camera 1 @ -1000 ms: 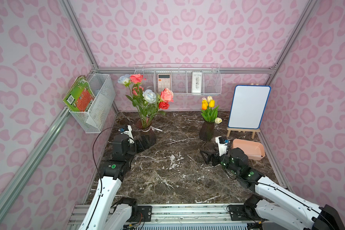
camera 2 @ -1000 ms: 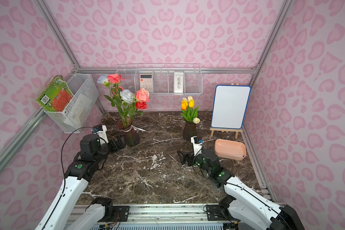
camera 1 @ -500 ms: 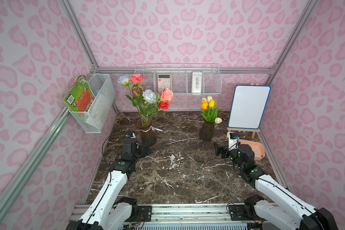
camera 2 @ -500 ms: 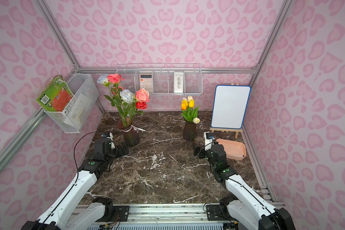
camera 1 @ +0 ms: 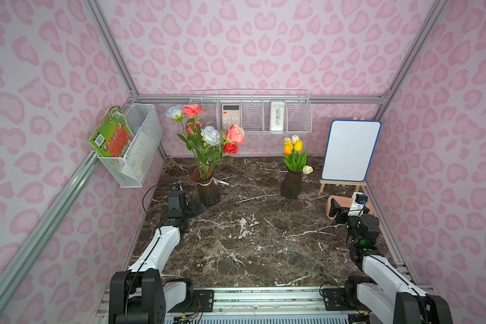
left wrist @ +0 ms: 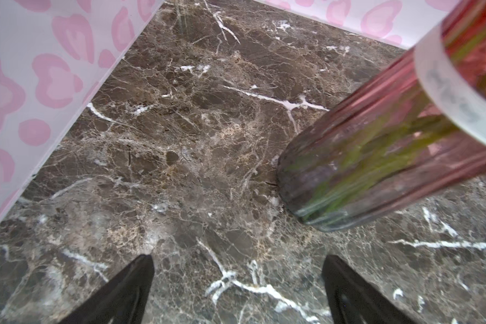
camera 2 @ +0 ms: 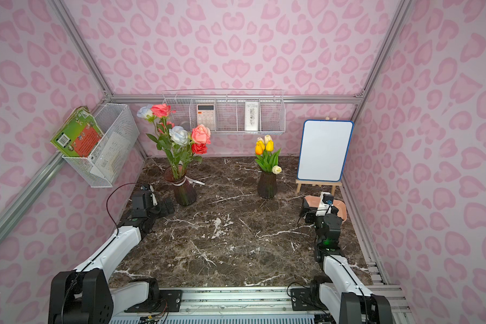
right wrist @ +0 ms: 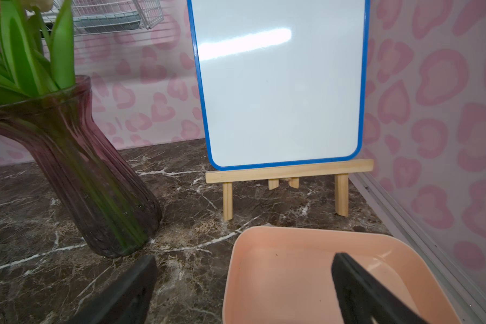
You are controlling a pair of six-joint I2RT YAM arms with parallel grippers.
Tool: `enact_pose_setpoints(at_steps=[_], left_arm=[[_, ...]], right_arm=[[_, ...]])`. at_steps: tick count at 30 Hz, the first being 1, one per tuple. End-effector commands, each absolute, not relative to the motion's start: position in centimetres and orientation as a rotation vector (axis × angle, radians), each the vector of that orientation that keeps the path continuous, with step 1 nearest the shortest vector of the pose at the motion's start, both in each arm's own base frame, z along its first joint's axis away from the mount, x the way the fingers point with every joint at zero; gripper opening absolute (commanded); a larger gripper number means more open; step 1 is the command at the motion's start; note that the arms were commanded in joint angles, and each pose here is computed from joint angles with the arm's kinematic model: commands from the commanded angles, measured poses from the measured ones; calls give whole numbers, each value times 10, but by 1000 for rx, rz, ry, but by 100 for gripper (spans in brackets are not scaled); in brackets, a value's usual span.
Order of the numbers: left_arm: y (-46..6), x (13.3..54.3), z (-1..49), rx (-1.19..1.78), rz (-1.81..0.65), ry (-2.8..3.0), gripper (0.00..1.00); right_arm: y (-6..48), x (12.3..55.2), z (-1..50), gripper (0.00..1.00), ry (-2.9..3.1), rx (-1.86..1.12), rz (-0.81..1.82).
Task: Arrange the flowers in different vases according to their variety
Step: Reset both arms
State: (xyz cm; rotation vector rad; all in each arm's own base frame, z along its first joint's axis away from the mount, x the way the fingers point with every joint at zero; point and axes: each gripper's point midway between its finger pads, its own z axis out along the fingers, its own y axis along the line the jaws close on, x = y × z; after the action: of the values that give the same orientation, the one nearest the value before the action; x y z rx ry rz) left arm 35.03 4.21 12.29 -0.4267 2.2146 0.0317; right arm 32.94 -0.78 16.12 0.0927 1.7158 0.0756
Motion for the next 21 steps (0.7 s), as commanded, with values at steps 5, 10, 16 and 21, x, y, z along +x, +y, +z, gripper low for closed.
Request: enact_pose_setpoints(at_steps=[5, 10, 16, 21], left_arm=[[50, 369, 124, -359, 49, 2071, 99], [42, 375, 108, -282, 18, 2023, 98], [44, 383, 102, -267, 31, 1982, 99], [17, 391, 100, -78, 4, 1964, 99]], right_arm=[[-18, 324, 175, 99, 1546, 117, 38], [-24, 328, 163, 99, 1552, 130, -7], [-16, 325, 167, 99, 1506, 58, -40], [-8, 331, 163, 99, 1534, 2, -54]])
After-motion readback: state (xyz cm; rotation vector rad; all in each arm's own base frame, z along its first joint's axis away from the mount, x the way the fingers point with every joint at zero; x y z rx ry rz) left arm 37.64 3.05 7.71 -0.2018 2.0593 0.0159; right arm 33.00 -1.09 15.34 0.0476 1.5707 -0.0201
